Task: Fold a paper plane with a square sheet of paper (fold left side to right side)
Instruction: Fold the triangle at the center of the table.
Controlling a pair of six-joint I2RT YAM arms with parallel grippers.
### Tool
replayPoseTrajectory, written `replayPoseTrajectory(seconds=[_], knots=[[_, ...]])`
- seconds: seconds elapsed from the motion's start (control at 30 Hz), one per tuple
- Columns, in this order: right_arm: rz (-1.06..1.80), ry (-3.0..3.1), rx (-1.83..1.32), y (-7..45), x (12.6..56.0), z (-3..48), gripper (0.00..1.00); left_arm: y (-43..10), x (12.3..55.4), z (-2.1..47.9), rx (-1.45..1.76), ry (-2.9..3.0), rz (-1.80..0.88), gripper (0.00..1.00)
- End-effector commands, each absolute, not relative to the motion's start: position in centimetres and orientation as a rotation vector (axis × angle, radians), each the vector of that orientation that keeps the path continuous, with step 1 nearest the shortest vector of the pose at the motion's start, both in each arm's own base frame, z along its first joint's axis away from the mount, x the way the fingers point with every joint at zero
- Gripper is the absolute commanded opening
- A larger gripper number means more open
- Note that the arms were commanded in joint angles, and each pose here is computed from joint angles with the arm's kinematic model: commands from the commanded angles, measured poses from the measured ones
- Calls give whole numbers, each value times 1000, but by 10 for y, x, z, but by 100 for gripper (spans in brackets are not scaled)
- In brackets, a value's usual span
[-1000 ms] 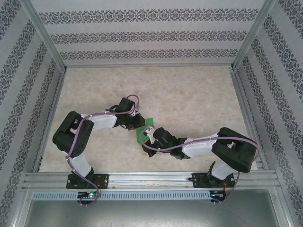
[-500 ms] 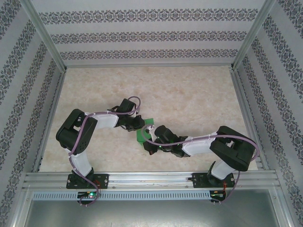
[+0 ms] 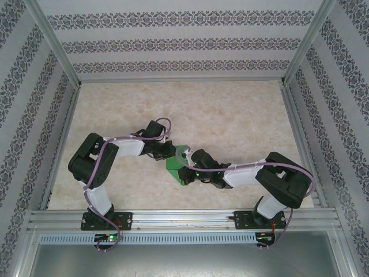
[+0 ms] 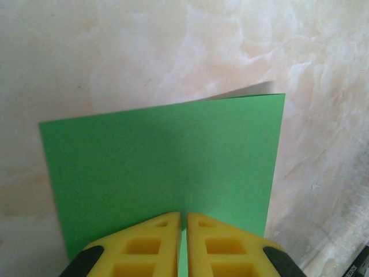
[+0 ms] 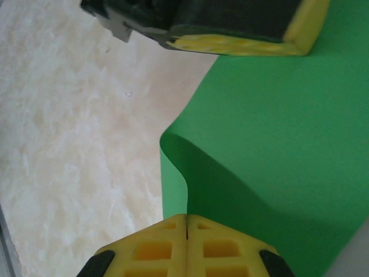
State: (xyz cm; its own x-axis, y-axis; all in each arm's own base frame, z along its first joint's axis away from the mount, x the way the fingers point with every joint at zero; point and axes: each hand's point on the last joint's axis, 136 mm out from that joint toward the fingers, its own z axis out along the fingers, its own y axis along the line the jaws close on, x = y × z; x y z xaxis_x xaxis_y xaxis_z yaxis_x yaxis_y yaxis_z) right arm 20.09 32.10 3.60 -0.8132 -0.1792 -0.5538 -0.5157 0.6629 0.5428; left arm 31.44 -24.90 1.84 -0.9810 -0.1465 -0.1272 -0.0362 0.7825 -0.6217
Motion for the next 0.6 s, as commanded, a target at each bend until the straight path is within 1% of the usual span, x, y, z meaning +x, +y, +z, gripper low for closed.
replayPoseTrajectory(seconds=[0.0, 0.57], knots=[[959, 2445, -509, 316, 208, 32, 0, -235, 307, -4, -165, 2864, -873, 11], [892, 2466, -495, 305, 227, 30, 0, -237, 307, -3, -167, 2861, -880, 11]])
